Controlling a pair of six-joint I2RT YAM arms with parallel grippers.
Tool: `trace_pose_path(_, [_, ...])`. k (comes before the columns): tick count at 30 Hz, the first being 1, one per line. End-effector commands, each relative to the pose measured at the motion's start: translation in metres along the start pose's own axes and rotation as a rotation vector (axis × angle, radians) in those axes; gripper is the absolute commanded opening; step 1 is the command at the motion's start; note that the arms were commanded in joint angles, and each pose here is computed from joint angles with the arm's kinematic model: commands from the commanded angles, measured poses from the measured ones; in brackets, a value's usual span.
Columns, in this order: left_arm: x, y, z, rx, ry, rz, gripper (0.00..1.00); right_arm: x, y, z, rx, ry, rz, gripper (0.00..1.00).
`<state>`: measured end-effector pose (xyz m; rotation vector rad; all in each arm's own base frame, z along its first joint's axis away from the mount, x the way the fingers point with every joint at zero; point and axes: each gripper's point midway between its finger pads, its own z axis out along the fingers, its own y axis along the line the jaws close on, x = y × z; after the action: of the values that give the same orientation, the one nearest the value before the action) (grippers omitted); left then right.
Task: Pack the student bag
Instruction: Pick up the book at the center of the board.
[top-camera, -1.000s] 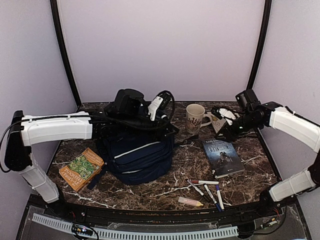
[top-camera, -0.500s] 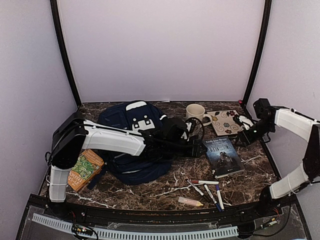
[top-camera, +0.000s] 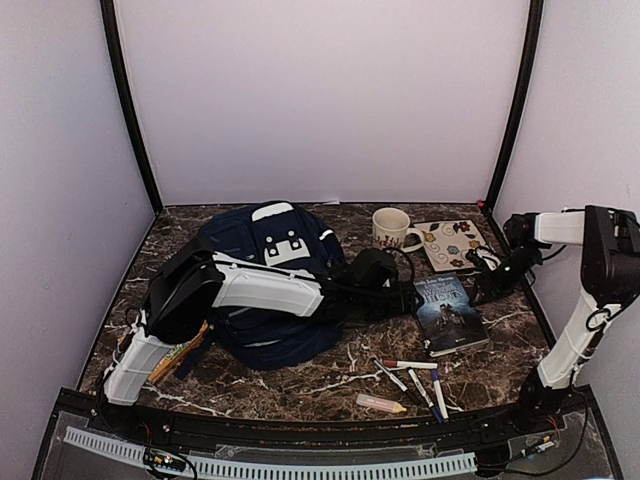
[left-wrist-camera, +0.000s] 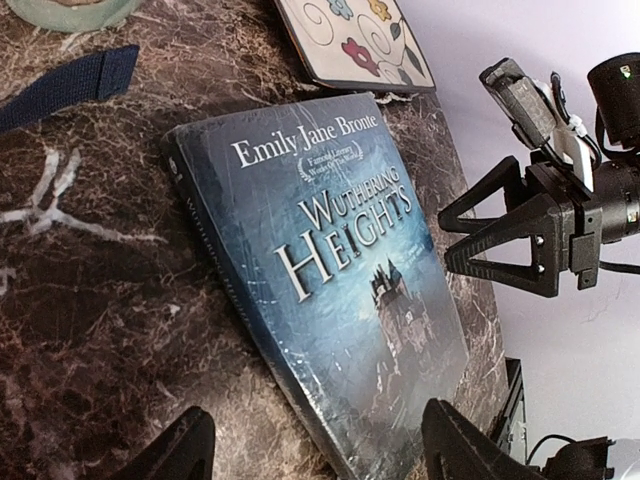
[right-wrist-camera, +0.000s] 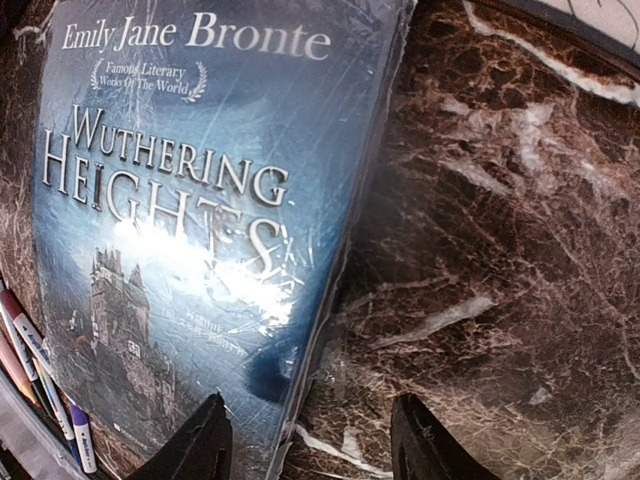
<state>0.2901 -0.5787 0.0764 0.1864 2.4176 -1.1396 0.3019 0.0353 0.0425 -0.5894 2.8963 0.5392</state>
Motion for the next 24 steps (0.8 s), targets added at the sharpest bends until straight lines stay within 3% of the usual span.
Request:
trace_pose_path(1, [-0.004, -0.007, 0.006, 0.007, -0.004, -0.069, 0.74, -0.005, 0.005, 0.001, -0.056, 0.004, -0.02, 0.55])
trace_pose_path(10, [0.001, 0.009, 0.021, -0.049, 0.002, -0.168, 0.74, 0.001, 0.005, 0.018, -0.117, 0.053, -0.014, 0.53])
trace_pose_path(24, [0.015, 0.012, 0.045, -0.001, 0.055, -0.356, 0.71, 0.008, 0.019, 0.035, -0.231, 0.096, 0.01, 0.48])
